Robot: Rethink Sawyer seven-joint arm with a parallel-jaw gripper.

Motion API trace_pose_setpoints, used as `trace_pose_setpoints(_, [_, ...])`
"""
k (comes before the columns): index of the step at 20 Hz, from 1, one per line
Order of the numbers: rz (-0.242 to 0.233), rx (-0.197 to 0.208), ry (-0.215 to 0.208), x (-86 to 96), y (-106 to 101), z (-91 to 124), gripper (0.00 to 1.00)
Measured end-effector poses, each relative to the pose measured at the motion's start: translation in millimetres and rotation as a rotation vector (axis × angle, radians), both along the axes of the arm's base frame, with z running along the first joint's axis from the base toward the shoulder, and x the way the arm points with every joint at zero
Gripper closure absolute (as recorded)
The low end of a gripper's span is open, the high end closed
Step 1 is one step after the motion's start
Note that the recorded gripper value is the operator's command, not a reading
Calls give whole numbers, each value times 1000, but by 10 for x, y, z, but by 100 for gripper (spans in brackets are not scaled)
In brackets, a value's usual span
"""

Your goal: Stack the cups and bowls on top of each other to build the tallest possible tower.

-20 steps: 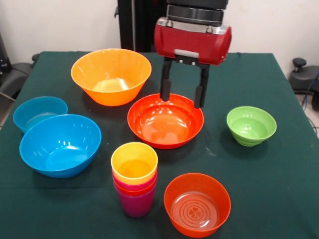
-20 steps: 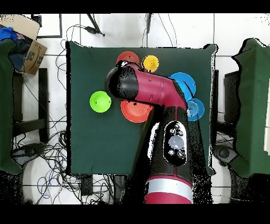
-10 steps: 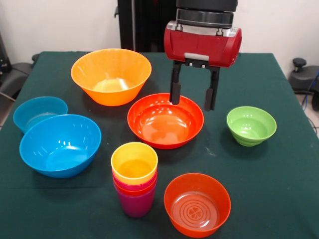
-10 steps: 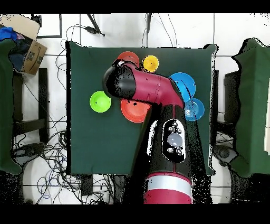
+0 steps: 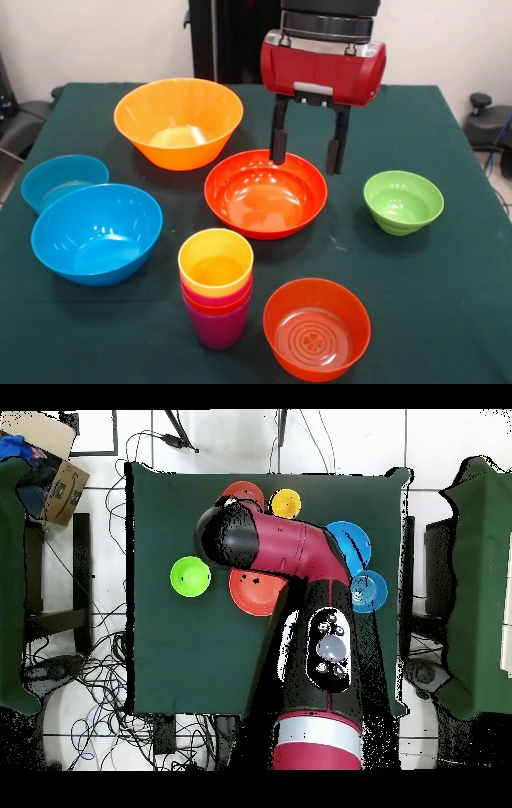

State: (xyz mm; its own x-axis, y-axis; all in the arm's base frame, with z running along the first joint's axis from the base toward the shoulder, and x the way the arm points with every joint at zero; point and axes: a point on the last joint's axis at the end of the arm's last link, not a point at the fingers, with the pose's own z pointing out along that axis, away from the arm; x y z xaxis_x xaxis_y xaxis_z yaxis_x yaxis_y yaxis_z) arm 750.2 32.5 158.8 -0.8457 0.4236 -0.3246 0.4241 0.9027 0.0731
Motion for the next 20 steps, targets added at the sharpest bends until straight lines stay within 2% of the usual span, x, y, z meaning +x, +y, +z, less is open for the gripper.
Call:
trace_pose_setpoints(7, [-14,6,-1,-13,163,49,0])
trace_pose_setpoints(11, [-38,37,9,-60,329,26,0])
trace_pose_setpoints(16, [-79,76,38,-198,531,-93,0])
trace_pose_setpoints(20, [-98,86,53,-276,582,-240,0])
